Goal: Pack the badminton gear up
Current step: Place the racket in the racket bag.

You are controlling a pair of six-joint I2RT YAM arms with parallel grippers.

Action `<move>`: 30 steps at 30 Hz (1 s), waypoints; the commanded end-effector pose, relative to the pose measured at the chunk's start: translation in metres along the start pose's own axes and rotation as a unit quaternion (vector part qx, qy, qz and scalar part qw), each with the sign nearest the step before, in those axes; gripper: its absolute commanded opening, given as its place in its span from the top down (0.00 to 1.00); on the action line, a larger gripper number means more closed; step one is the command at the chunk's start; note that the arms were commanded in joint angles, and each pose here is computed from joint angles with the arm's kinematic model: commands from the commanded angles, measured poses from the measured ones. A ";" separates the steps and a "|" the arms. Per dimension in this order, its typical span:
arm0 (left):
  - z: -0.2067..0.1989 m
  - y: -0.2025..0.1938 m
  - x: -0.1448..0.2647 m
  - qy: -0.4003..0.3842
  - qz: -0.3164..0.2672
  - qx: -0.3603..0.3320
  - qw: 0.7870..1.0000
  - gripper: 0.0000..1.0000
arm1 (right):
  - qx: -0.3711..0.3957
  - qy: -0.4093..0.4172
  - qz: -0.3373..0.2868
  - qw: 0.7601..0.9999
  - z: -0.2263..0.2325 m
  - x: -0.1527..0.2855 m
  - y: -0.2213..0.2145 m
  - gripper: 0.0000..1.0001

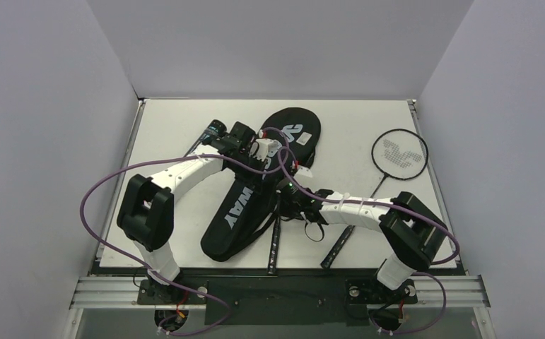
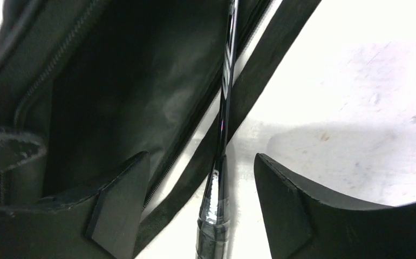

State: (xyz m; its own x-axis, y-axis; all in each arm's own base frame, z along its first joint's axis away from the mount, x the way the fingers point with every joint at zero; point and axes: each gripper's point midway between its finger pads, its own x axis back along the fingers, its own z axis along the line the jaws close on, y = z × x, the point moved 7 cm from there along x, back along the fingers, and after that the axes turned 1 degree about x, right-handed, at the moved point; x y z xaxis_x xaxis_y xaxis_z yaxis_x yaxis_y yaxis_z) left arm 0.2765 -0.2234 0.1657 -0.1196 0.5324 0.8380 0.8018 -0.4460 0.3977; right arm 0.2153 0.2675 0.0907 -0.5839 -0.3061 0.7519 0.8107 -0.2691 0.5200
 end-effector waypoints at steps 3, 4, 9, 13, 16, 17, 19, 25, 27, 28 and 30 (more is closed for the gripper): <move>0.004 0.006 0.002 -0.008 -0.032 -0.021 0.999 1.00 | 0.024 -0.013 0.019 0.999 -0.002 -0.006 -0.030 0.39; 0.004 0.006 0.001 -0.008 -0.031 -0.020 0.999 1.00 | 0.029 -0.018 0.021 0.999 -0.003 -0.005 -0.033 0.41; 0.005 0.007 0.001 -0.008 -0.030 -0.020 0.999 1.00 | 0.062 -0.036 0.034 0.997 -0.005 -0.001 -0.043 0.45; 0.006 0.008 0.001 -0.006 -0.031 -0.018 0.999 1.00 | 0.087 -0.044 0.040 0.994 -0.003 0.003 -0.050 0.56; 0.007 0.007 -0.001 -0.009 -0.028 -0.017 0.999 1.00 | 0.099 -0.069 0.059 0.991 -0.011 0.002 -0.057 0.90; 0.008 0.007 -0.002 -0.009 -0.028 -0.016 0.999 1.00 | 0.100 -0.072 0.061 0.990 -0.011 0.001 -0.058 0.99; 0.008 0.006 -0.003 -0.011 -0.025 -0.015 1.000 1.00 | 0.100 -0.073 0.057 0.991 -0.011 0.002 -0.054 1.00; 0.008 0.007 -0.004 -0.015 -0.020 -0.012 1.000 1.00 | 0.050 -0.044 0.026 0.997 0.002 0.001 -0.017 1.00; 0.009 0.008 -0.004 -0.016 -0.016 -0.024 0.999 1.00 | 0.043 -0.027 0.018 0.999 0.010 0.002 -0.006 1.00; 0.009 0.007 -0.004 -0.017 -0.012 -0.027 0.999 1.00 | 0.041 -0.017 0.013 0.999 0.015 0.002 -0.002 1.00; 0.009 0.008 -0.005 -0.018 -0.008 -0.029 0.999 1.00 | 0.038 0.006 0.007 0.999 0.028 0.001 0.005 1.00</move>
State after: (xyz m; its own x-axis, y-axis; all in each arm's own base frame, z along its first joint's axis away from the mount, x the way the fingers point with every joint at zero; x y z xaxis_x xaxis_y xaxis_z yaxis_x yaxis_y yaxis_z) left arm 0.2825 -0.2150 0.1518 -0.1207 0.5215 0.8446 0.8022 -0.4500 0.3925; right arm 0.1982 0.2722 0.0748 -0.5122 -0.2462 0.8228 0.8588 -0.1543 0.4884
